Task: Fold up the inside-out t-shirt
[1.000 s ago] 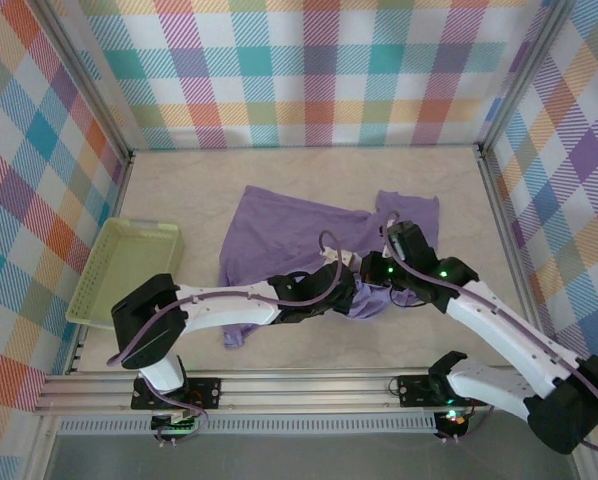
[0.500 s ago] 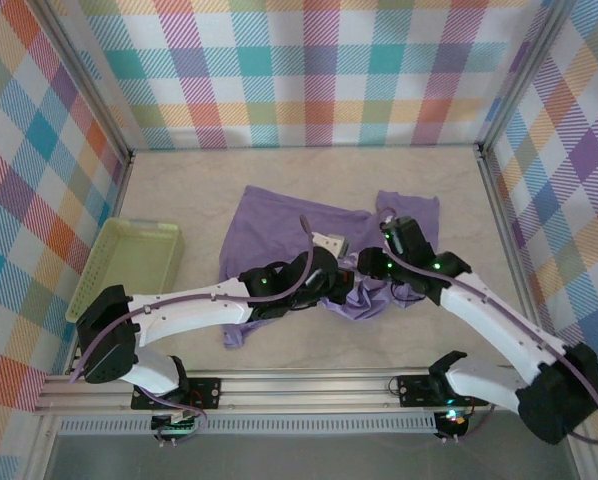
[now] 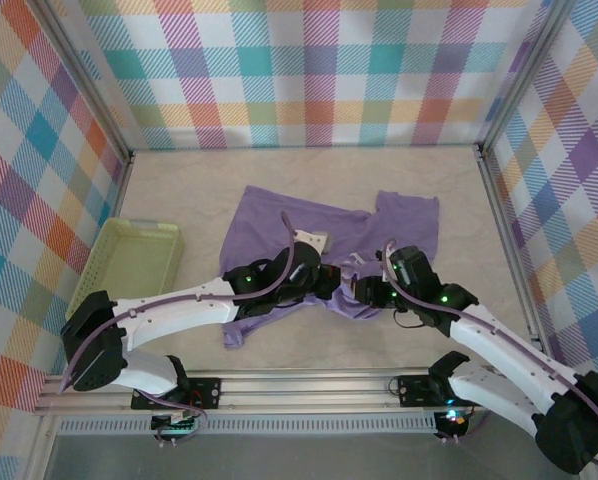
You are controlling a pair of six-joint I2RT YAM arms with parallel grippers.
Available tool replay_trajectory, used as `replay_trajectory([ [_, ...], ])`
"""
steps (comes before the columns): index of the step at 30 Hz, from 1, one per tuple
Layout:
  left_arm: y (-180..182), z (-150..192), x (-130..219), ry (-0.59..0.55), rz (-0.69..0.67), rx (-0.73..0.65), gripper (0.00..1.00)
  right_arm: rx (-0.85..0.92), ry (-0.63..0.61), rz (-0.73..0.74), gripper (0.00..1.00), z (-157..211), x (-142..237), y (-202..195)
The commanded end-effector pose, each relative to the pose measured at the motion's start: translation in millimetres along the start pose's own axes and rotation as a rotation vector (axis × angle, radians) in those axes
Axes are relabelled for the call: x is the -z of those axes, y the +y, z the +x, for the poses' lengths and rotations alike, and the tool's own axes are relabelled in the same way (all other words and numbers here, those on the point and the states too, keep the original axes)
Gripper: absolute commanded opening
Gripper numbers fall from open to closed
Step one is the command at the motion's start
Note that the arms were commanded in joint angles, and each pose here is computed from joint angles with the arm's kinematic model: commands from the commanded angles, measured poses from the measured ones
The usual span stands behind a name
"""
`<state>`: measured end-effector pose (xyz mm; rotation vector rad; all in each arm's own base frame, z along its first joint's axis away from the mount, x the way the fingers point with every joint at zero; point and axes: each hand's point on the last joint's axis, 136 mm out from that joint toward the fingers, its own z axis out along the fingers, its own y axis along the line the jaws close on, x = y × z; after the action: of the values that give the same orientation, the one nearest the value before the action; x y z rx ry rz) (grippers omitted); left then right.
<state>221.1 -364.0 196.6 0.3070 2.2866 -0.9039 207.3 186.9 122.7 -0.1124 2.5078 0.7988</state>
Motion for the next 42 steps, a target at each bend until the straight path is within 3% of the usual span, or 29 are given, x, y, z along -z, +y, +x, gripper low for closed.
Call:
replay_trajectory([
  [1, 6.8, -3.7, 11.3, -0.038, 0.003, 0.025, 0.0, 0.018, -0.042, 0.005, 0.33, -17.2, -9.9, 4.8],
  [7, 22.1, 2.7, 19.1, -0.046, -0.021, 0.041, 0.0, 0.02, 0.007, 0.091, 0.27, -21.0, -34.6, -8.4],
  [11, 35.8, 3.1, 20.4, -0.046, -0.06, 0.049, 0.0, 0.022, 0.011, 0.099, 0.06, -21.3, -32.0, -7.6],
  [13, 48.3, 2.4, 19.5, -0.043, -0.103, 0.058, 0.0, 0.034, 0.006, 0.084, 0.0, -21.2, -21.9, -3.0],
  [19, 99.1, -1.3, 9.3, -0.005, -0.203, 0.099, 0.0, 0.043, 0.007, 0.007, 0.0, -8.0, 6.9, 8.5],
  [29, 161.5, 27.9, -6.7, 0.177, -0.501, 0.037, 0.0, -0.091, -0.005, -0.061, 0.0, -5.9, -6.9, 1.6],
  [33, 161.5, 43.4, -22.2, 0.256, -0.48, 0.023, 0.0, -0.092, -0.004, 0.017, 0.0, -15.6, -24.4, -13.1],
  [37, 156.4, 40.8, -29.9, 0.253, -0.458, 0.029, 0.0, -0.049, 0.017, 0.101, 0.0, -38.0, -45.2, -18.0],
  [42, 171.4, 24.8, -21.1, 0.225, -0.584, 0.012, 0.09, -0.035, -0.008, 0.202, 0.0, -74.0, -59.6, -29.3],
])
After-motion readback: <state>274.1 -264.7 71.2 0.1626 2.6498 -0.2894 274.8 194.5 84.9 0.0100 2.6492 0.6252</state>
